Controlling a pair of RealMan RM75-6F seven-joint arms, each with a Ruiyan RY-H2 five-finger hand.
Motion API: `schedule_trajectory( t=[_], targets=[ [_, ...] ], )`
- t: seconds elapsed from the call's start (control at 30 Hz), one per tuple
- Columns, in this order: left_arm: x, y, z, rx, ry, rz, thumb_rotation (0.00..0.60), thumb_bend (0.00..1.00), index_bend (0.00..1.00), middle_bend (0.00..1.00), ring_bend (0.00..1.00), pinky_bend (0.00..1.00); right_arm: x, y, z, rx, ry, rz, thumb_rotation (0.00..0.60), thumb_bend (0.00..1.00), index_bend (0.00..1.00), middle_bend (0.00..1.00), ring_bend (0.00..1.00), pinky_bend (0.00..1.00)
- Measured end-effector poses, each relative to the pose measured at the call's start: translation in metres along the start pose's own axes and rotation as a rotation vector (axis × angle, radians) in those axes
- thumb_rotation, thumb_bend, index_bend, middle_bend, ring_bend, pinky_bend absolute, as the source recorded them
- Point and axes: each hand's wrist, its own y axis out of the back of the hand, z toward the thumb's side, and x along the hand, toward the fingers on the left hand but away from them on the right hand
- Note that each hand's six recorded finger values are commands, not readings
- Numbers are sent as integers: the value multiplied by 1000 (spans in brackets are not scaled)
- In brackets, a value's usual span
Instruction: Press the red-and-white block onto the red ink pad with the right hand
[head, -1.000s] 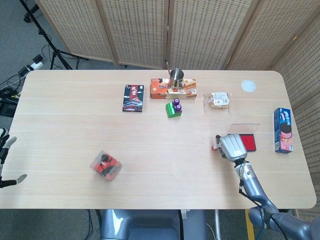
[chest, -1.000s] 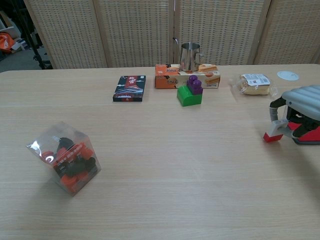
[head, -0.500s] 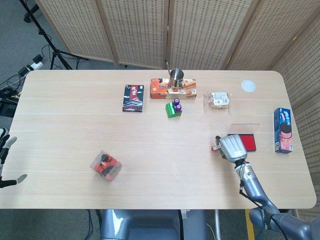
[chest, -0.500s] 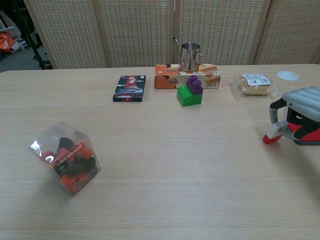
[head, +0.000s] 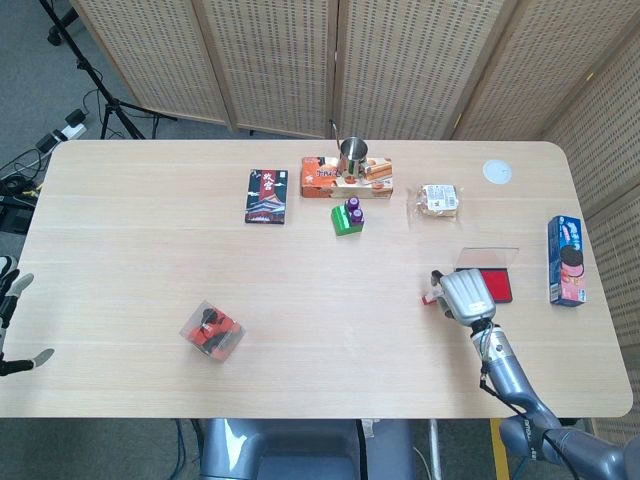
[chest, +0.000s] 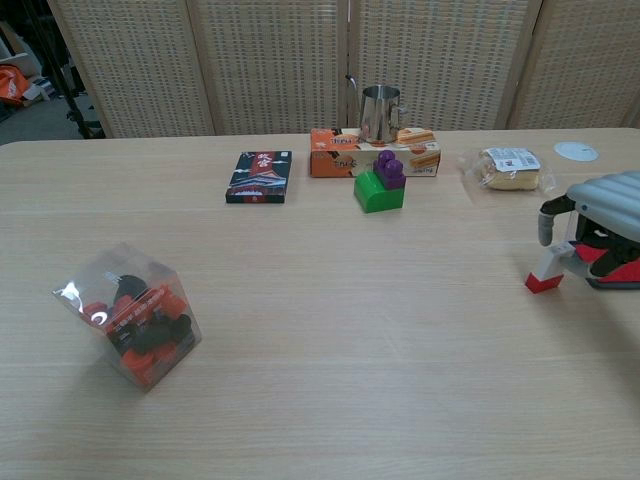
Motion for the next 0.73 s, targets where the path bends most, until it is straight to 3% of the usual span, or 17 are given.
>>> schedule_trajectory(
  t=[0.33,0.4,0.47,0.5,0.53,0.57,0.6,0.67,0.73],
  targets=[
    [-2,3,0,-11,-7,8,600,0,0,0,0,0,15,18,-3,-5,11,-49,600,414,339,937,1000,1000],
    [-3,4,1,-14,-10,12,600,0,0,0,0,0,22,26,-5,-15,11,-69,600,410,331,892,997,1000],
    [-5,6,1,-18,-17,15,600,0,0,0,0,0,32,37,-9,-31,12,-96,600,340,296,784,910,993],
    [-6,6,1,-19,-21,16,600,0,0,0,0,0,37,42,-10,-39,13,-109,600,228,255,683,766,938],
    [-7,7,1,-21,-27,19,600,0,0,0,0,0,43,48,-12,-47,15,-124,600,114,197,549,534,804],
    [-8,8,2,-23,-32,22,600,0,0,0,0,0,52,55,-15,-59,20,-147,600,54,158,448,369,673],
    [-9,9,2,-26,-37,25,600,0,0,0,0,0,60,61,-17,-69,26,-165,600,1,101,288,160,460],
    [-13,11,3,-32,-51,31,600,0,0,0,0,0,83,74,-24,-79,44,-198,600,0,29,75,8,203],
    [-16,12,3,-36,-61,34,600,0,0,0,0,0,107,86,-29,-83,70,-223,600,0,0,0,0,90]
  ],
)
